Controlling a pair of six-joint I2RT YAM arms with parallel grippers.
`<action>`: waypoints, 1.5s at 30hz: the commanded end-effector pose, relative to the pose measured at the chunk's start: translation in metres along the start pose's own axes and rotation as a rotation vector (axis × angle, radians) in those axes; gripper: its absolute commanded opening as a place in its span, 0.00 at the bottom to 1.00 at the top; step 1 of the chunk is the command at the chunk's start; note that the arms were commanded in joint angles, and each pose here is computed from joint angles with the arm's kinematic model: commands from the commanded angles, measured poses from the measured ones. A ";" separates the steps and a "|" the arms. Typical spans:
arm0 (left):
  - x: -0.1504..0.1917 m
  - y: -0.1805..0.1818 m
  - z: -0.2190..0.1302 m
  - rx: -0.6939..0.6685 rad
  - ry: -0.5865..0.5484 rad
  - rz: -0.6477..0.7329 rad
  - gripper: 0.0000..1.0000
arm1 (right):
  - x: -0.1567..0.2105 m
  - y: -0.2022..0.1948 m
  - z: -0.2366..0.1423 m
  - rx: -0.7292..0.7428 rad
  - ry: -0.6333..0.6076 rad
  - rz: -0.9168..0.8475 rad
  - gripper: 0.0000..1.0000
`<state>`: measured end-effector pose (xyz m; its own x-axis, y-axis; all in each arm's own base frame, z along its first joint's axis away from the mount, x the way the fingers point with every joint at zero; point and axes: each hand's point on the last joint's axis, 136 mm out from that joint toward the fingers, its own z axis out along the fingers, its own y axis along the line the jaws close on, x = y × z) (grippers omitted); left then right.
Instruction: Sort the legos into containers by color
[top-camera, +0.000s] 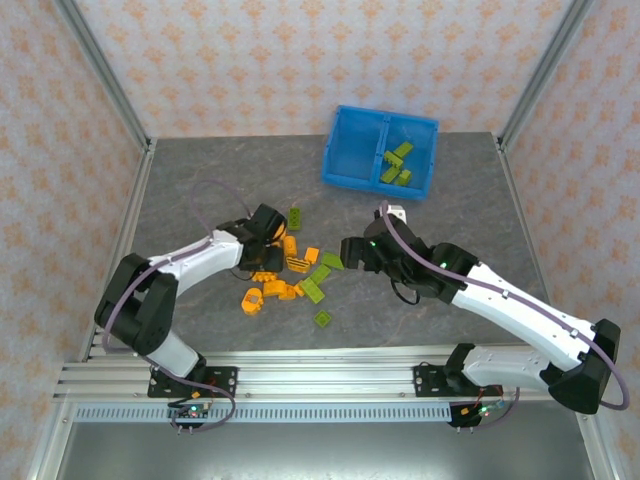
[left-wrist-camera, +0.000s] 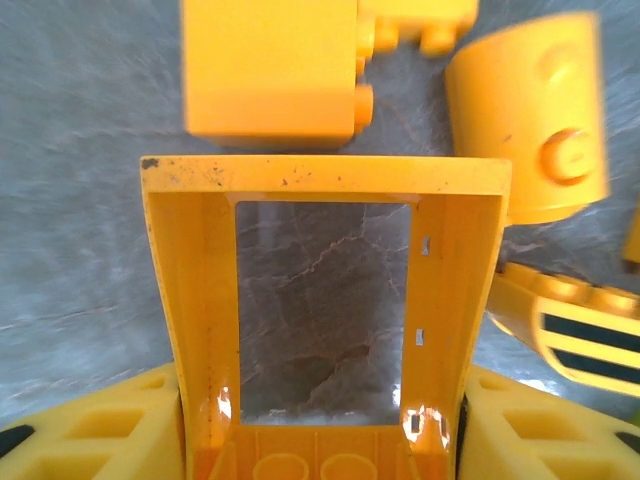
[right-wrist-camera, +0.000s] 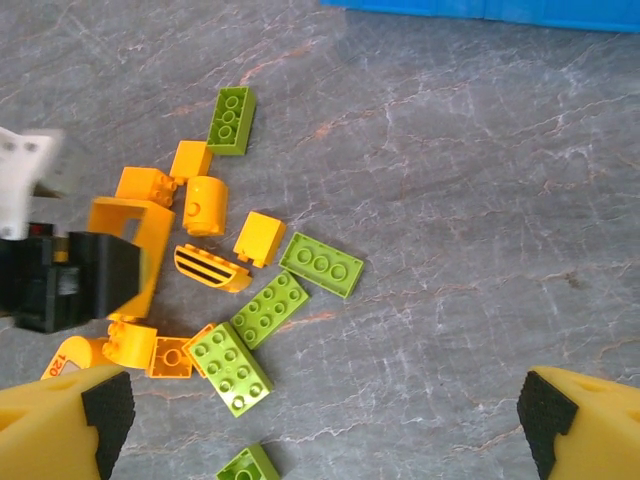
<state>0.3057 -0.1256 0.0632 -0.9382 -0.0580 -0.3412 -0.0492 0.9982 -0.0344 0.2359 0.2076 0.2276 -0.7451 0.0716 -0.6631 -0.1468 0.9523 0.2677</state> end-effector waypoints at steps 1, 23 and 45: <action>-0.033 0.008 -0.057 -0.035 -0.112 -0.002 0.53 | -0.014 -0.005 -0.007 0.036 -0.059 -0.019 0.99; -0.274 -0.201 -0.088 0.272 -0.536 0.170 0.55 | -0.032 -0.083 -0.024 0.243 -0.252 0.193 0.99; -0.348 -0.224 -0.051 0.213 -0.815 0.177 0.76 | -0.044 -0.078 -0.036 0.213 -0.262 0.188 0.99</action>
<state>0.6238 -0.3335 0.1701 -0.4873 0.0980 -0.8677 0.2343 0.9719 -0.0218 0.2566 0.1228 0.2451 -0.5693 0.2849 -0.7712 0.1375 0.9578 0.2523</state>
